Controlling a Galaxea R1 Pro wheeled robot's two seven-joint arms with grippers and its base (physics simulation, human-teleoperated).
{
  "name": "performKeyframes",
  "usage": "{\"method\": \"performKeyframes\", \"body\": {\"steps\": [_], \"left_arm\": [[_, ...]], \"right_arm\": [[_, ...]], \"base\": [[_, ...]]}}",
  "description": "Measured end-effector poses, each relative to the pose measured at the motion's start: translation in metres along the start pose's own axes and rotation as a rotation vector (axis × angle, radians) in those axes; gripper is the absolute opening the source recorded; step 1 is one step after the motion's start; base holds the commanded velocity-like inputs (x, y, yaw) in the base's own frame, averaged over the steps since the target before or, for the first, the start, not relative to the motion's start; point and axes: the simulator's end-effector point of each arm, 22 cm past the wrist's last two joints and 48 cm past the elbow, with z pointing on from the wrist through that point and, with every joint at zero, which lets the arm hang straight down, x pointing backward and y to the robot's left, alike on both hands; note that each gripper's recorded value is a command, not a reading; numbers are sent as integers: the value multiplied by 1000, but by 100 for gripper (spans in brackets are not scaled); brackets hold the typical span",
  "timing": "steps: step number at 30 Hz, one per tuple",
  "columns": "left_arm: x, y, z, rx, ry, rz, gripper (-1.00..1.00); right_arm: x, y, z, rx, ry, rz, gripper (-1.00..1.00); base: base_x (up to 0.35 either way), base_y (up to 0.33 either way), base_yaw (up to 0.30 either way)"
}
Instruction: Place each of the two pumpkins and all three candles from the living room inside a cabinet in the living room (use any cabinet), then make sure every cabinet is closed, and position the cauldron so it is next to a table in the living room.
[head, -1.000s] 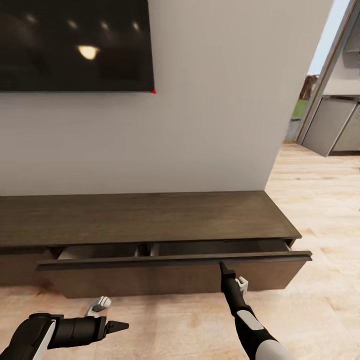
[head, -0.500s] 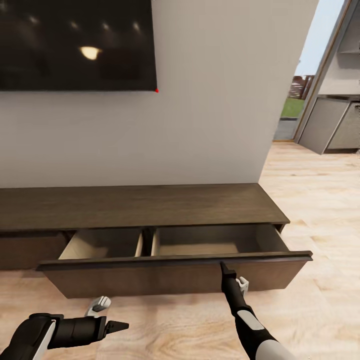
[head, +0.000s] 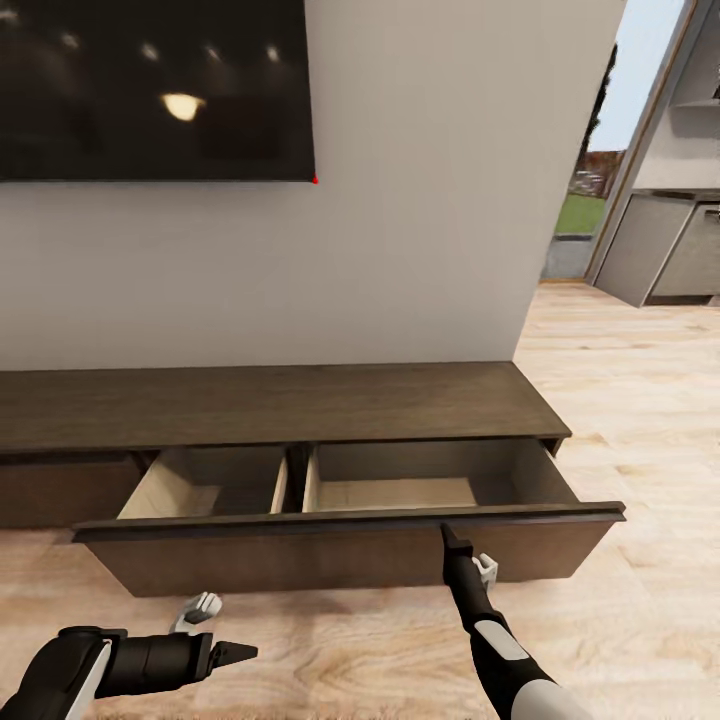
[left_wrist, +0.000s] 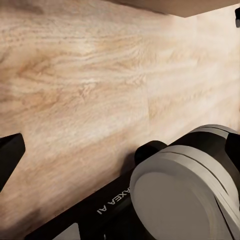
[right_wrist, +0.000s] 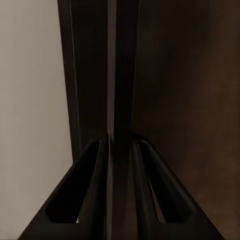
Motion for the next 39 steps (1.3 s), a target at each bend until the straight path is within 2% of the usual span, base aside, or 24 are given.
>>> {"method": "performKeyframes", "body": {"steps": [11, 39], "left_arm": [[0, 0, 0, 1, 1, 1, 100], [0, 0, 0, 0, 0, 0, 100]], "right_arm": [[-1, 0, 0, 0, -3, 2, -100], [-1, 0, 2, 5, -7, 6, -100]], "base": [[-152, 0, 0], [-67, 0, 0]]}}
